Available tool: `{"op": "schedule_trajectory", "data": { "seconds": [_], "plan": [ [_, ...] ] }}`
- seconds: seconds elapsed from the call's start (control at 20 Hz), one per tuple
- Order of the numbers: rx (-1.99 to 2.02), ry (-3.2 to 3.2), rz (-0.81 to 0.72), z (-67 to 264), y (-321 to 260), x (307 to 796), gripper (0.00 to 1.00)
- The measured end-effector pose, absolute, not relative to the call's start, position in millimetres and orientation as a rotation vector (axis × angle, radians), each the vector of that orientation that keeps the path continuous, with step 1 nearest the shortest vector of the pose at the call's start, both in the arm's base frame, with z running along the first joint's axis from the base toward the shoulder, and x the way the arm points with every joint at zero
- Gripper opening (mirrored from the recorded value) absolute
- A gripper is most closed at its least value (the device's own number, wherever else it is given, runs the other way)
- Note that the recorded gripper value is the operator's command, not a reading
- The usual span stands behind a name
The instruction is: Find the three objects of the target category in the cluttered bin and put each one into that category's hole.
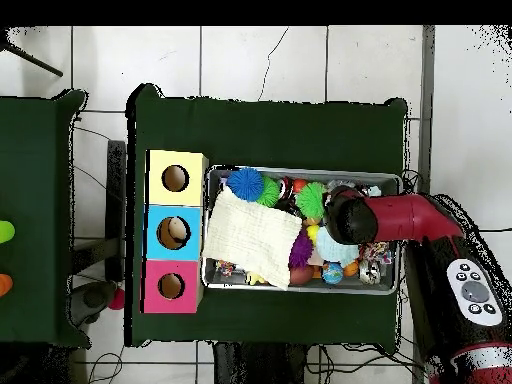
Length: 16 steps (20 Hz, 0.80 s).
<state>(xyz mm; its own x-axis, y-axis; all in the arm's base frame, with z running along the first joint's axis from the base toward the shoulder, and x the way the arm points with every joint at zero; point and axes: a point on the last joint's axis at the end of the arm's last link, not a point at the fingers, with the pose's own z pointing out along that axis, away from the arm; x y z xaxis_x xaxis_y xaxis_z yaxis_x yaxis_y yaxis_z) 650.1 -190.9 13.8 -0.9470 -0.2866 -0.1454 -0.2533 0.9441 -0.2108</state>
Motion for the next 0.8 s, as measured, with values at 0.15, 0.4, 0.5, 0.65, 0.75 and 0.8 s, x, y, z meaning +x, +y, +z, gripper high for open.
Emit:
{"op": "schedule_trajectory", "data": {
  "seconds": [0.15, 0.4, 0.5, 0.65, 0.75, 0.8],
  "plan": [
    [-0.417, 2.947, -0.298, 25.8, -190.9, 646.9, 0.0],
    [-0.428, 2.966, -0.317, 41.2, -190.1, 643.7, 0.0],
    [-0.431, 2.969, -0.322, 45.9, -189.5, 643.2, 0.0],
    [-0.438, 2.973, -0.323, 49.9, -187.3, 641.5, 0.0],
    [-0.442, 2.973, -0.321, 51.3, -185.6, 640.6, 0.0],
    [-0.444, 2.973, -0.32, 51.8, -185.0, 640.3, 0.0]
  ]
}}
